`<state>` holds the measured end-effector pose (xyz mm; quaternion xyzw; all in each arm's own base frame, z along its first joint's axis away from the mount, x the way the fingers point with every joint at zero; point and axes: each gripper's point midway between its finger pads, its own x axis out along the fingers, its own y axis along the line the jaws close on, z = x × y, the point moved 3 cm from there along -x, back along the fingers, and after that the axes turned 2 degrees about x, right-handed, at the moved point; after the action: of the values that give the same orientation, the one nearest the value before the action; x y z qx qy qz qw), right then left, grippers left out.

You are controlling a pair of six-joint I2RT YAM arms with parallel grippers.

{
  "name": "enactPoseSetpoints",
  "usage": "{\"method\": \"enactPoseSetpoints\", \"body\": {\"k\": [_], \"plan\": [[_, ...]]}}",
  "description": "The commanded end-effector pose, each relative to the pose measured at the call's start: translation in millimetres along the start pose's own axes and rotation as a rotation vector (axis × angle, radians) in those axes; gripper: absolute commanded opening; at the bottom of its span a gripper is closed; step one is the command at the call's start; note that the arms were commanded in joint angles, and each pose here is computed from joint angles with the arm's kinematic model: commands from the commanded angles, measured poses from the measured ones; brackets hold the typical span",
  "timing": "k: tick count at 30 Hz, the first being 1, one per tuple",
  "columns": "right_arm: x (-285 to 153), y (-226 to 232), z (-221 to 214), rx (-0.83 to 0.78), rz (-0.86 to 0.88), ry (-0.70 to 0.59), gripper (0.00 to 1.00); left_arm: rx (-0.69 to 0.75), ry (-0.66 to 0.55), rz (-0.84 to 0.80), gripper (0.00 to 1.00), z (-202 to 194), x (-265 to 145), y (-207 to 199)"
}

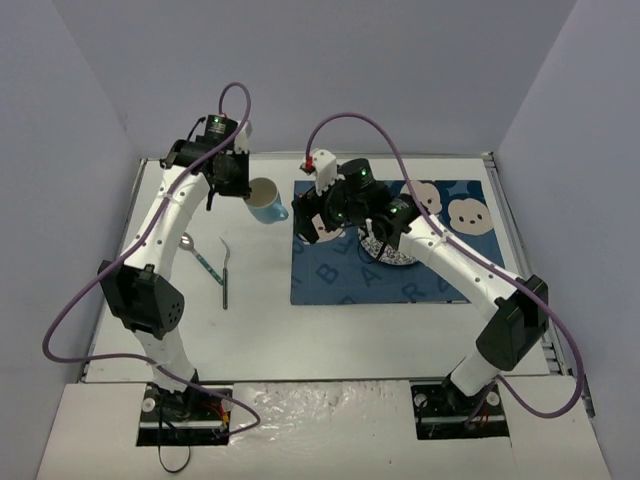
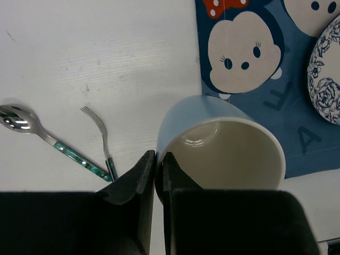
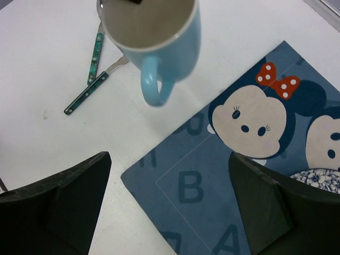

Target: Set the dinner table for one person

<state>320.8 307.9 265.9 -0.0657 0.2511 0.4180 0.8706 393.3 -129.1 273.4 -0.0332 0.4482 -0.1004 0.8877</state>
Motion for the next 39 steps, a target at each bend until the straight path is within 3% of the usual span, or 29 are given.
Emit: {"method": "enactPoseSetpoints", "body": {"k": [1,16,20,33,39], "plan": [[7,15,33,-0.081,-0.018,-0.084,0.87,-0.041,-0.121,0.029,0.00,12,-41,-15],[41,33,24,-0.110,0.017,-0.035,0.69,0.024,-0.123,-0.004,0.00,-1,-61,-41],[43,31,24,-0.112,0.010,-0.036,0.54,0.039,-0.119,-0.008,0.00,-3,-64,-42],[42,29,31,-0.125,-0.009,-0.051,0.29,0.063,-0.089,-0.017,0.00,-14,-61,-44],[42,26,27,-0.132,-0.020,-0.042,0.01,0.065,-0.090,-0.020,0.00,-14,-61,-45]]}}
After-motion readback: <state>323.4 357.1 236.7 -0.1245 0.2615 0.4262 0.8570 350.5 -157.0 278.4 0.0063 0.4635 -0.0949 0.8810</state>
